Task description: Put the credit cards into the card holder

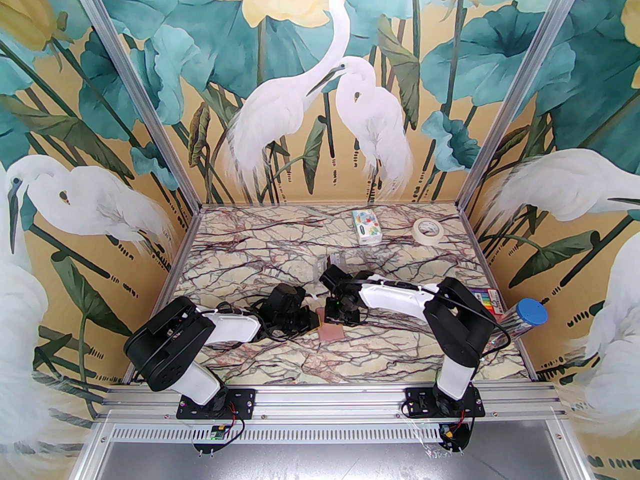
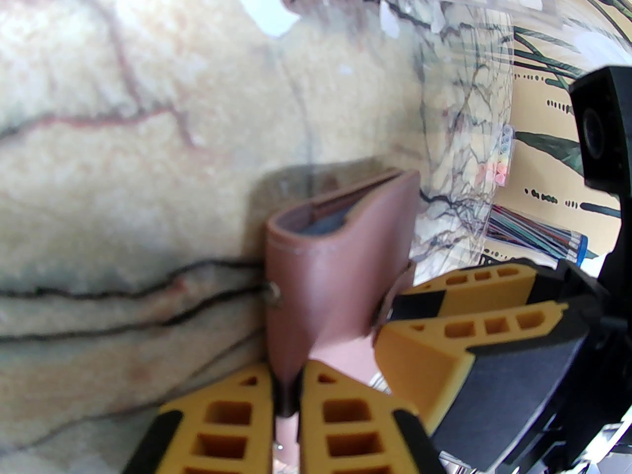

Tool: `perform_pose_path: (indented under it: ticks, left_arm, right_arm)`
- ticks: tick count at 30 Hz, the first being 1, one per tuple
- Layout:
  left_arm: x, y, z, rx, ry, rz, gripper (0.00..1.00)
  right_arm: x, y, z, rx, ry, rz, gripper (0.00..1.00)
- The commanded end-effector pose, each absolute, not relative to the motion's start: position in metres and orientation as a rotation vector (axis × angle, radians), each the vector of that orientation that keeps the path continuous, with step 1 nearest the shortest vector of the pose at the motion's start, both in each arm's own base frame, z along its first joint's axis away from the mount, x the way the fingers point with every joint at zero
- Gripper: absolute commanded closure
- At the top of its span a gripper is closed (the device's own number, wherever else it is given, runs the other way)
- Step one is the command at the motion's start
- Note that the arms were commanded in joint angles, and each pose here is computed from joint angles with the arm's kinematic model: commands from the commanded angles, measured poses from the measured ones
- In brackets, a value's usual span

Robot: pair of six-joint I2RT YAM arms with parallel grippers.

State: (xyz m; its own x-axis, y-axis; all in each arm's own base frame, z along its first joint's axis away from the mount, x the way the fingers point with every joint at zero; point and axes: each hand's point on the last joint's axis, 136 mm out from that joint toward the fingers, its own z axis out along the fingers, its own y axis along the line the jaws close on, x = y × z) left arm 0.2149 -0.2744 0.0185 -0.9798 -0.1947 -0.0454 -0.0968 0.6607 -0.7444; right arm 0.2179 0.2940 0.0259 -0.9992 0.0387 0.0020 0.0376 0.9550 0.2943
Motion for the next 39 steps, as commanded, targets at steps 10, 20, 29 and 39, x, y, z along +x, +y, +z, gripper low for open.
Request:
perform_pose_path:
  ticks: [10, 20, 29, 39]
  left_arm:
    - [0.214, -0.272, 0.009, -0.225, 2.789, -1.124, 1.00]
    - [0.214, -0.272, 0.010, -0.222, 2.790, -1.121, 1.00]
    - [0.214, -0.273, 0.011, -0.216, 2.790, -1.121, 1.00]
    - [0.214, -0.271, 0.010, -0.219, 2.791, -1.111, 1.00]
  right_arm:
    - [0.221, 0.291, 0.028, -0.011, 3.099, 0.390, 0.72]
    - [0.234, 0.297, 0.069, -0.083, 3.036, 0.392, 0.67]
    - [0.229, 0.293, 0.055, -0.101, 3.084, 0.320, 0.70]
    - [0.220, 0.301, 0.031, -0.139, 3.128, 0.282, 0.70]
